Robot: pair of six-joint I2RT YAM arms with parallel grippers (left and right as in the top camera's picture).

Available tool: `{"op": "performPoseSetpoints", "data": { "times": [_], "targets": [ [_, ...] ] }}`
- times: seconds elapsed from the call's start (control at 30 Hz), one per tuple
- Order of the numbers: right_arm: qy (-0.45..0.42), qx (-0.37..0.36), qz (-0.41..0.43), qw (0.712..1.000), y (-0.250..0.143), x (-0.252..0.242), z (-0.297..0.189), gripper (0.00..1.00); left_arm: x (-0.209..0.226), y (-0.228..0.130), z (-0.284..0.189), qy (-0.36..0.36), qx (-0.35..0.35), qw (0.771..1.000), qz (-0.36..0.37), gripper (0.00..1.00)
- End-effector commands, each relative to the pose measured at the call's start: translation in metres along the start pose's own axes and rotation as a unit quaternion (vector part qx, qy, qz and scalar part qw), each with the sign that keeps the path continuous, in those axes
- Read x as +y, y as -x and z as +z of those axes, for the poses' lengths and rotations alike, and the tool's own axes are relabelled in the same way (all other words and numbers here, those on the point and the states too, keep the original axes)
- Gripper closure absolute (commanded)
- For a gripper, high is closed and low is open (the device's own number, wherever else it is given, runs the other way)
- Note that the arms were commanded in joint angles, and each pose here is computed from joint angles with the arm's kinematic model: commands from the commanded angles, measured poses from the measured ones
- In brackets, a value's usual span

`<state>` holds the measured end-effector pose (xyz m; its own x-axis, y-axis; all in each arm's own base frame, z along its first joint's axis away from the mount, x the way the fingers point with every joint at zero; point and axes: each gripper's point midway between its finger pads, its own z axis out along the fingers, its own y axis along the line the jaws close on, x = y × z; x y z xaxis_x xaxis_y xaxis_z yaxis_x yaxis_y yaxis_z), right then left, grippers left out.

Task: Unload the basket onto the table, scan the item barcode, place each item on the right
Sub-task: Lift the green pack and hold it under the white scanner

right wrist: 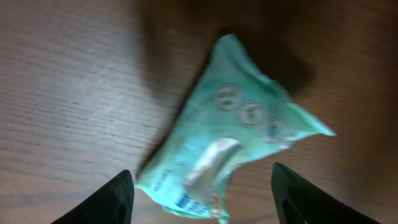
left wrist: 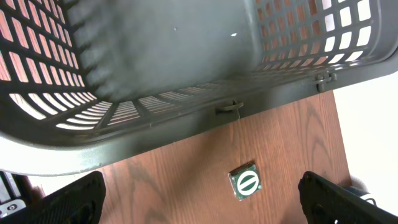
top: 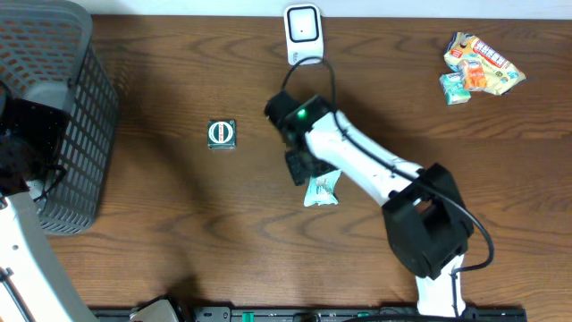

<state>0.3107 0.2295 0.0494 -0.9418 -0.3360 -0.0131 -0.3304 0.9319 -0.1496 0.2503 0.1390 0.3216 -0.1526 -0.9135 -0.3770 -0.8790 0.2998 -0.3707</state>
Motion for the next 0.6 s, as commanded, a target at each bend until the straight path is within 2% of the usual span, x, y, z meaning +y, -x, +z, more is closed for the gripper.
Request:
{"op": "performPoseSetpoints", "data": {
  "times": [0.0,0.17,0.57],
  "targets": [
    [-0.037,-0.025,-0.011,0.999,-0.0037,0.0086,0.0018,0.37,0.0014,0.0015,-0.0005,0.003,-0.003,1.0,-0.002,0.02],
    [-0.081,-0.051,-0.013,0.995,-0.0051,0.0106,0.0039,0.38,0.0014,0.0015,-0.0005,0.003,-0.003,1.0,-0.002,0.02],
    [-0.08,-0.046,-0.023,0.996,-0.0071,0.0139,-0.0028,0.39,0.0014,0.0015,-0.0007,0.003,-0.003,1.0,-0.002,0.02]
  ]
}}
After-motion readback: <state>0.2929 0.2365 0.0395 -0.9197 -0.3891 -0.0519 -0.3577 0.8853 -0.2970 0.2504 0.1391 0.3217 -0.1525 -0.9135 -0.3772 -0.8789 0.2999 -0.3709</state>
